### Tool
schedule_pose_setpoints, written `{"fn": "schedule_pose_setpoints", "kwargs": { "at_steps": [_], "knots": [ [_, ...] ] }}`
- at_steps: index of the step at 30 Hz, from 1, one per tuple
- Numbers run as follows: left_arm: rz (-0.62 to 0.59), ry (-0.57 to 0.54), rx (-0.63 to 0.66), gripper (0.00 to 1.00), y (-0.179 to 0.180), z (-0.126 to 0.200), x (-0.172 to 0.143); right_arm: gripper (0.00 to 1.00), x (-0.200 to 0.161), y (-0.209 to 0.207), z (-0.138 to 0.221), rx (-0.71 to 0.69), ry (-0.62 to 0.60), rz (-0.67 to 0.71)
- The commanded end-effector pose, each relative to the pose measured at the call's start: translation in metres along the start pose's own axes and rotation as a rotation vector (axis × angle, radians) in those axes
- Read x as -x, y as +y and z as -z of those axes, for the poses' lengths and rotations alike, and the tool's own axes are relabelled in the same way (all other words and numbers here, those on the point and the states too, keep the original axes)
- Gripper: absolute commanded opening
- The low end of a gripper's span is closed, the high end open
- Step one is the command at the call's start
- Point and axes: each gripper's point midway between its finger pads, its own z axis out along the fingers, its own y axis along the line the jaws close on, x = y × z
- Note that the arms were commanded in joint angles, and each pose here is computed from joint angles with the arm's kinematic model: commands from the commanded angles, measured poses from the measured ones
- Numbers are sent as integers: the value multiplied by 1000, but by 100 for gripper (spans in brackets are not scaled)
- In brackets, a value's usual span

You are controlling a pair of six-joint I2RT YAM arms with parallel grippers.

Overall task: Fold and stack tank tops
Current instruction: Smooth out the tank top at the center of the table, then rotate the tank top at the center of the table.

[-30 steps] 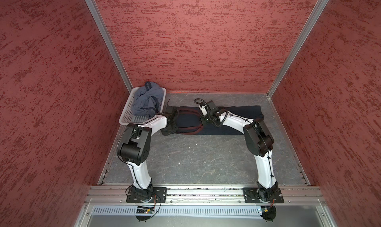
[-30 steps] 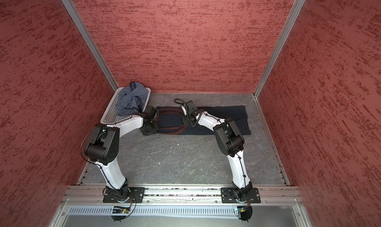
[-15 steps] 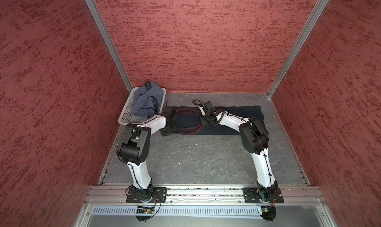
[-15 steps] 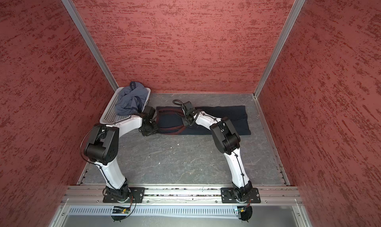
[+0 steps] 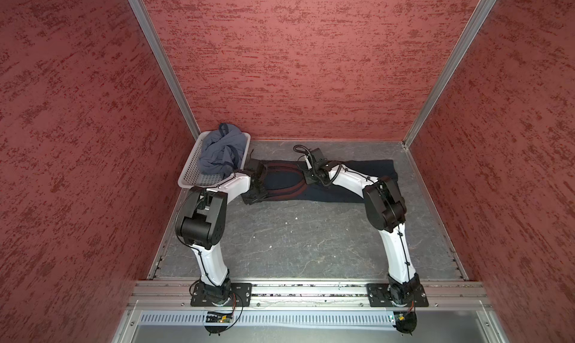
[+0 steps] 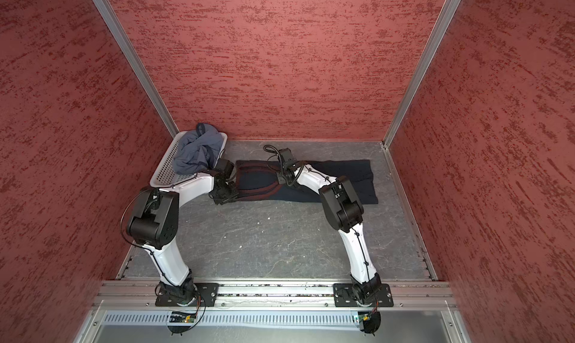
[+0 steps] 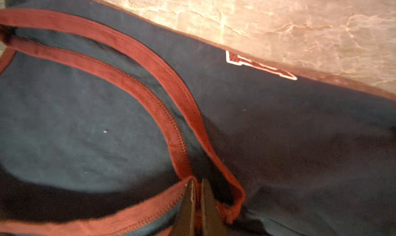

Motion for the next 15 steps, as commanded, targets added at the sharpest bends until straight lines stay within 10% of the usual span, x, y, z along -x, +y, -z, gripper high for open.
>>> {"fn": "schedule_pose_setpoints", "kwargs": {
  "at_steps": [1,15],
  "knots": [
    [-23,-48,8,42,-5,15,9,9,2,2,-11,27,-1,-12],
    [-51,-174,-40,68,-20,65,18,41,13,18,4,88,-4,-4]
  ]
}}
